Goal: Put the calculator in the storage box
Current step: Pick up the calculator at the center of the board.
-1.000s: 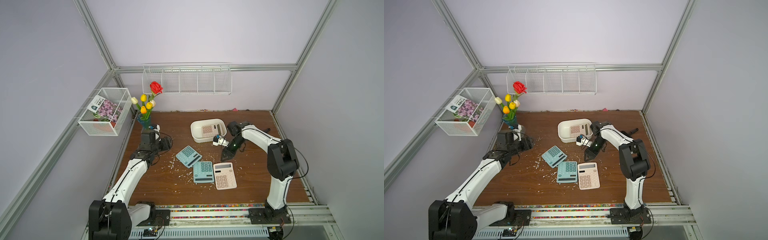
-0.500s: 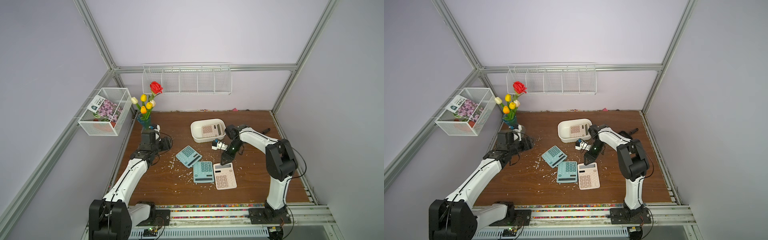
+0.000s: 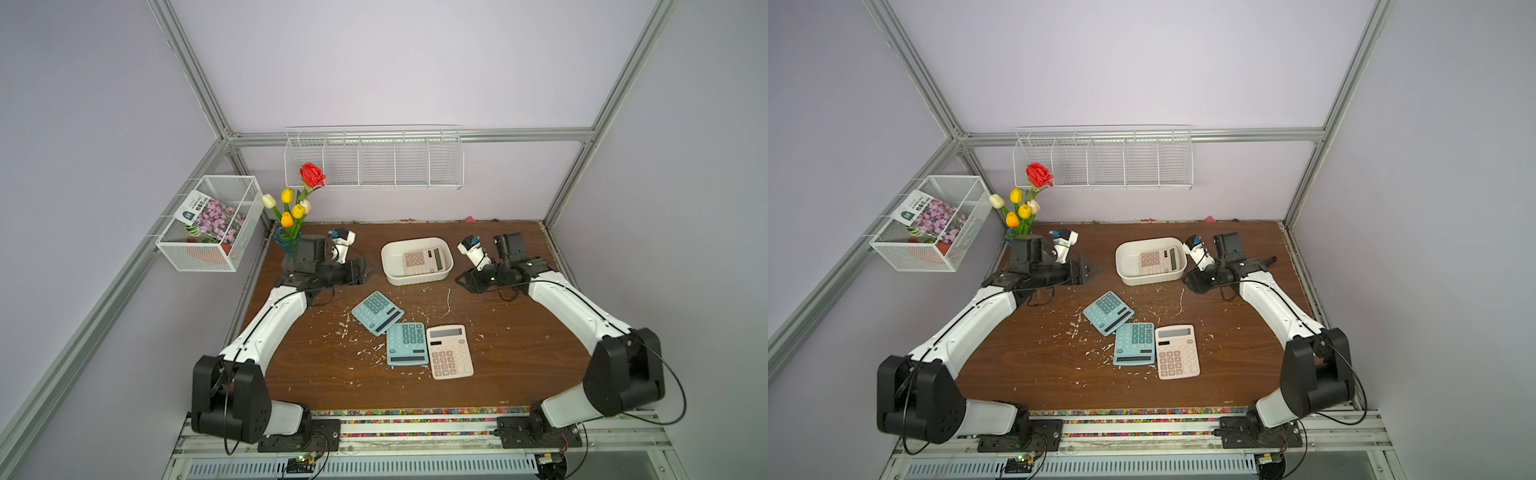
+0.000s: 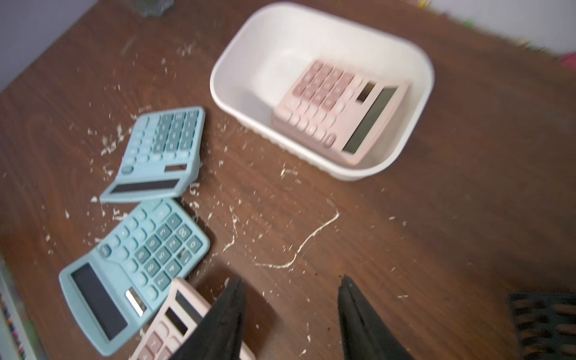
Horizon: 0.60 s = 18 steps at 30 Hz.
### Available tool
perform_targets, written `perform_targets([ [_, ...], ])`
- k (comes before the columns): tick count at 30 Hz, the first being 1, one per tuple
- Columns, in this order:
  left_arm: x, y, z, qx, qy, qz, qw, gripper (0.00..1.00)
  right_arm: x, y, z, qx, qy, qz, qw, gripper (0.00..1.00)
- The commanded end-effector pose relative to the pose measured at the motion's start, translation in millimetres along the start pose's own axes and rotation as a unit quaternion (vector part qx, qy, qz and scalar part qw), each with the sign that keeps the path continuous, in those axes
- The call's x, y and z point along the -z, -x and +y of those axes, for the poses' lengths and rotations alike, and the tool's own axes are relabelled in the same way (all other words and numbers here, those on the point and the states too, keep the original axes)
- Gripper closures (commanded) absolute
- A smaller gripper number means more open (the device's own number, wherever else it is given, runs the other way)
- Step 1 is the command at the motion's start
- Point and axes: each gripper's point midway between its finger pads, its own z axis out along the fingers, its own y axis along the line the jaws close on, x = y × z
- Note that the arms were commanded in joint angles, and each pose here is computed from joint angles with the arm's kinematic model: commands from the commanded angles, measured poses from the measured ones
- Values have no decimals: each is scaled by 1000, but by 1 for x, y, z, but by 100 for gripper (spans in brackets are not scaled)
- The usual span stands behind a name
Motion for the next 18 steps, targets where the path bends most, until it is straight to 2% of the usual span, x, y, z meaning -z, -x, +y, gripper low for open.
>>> perform_targets([
  [1, -11, -11, -51, -35, -94, 68, 993, 35, 7, 11, -11, -56, -42, -41, 997, 48],
  [6, -47, -45, -73, -88, -99, 188, 973, 36, 27, 4, -22, -86, -82, -61, 991, 48],
  [9, -67, -64, -63, -112, -65, 245, 961, 38, 42, -5, -38, -110, -124, -72, 984, 48],
  [11, -78, -69, -56, -127, -53, 262, 955, 38, 54, -10, -50, -133, -153, -88, 975, 48],
  [13, -88, -72, -55, -134, -61, 273, 951, 38, 69, -17, -65, -169, -186, -111, 961, 48],
  [15, -100, -75, -55, -136, -74, 281, 947, 38, 86, -27, -82, -221, -222, -138, 940, 48],
  [18, -119, -83, -57, -141, -86, 302, 939, 38, 101, -41, -95, -284, -244, -173, 911, 48],
])
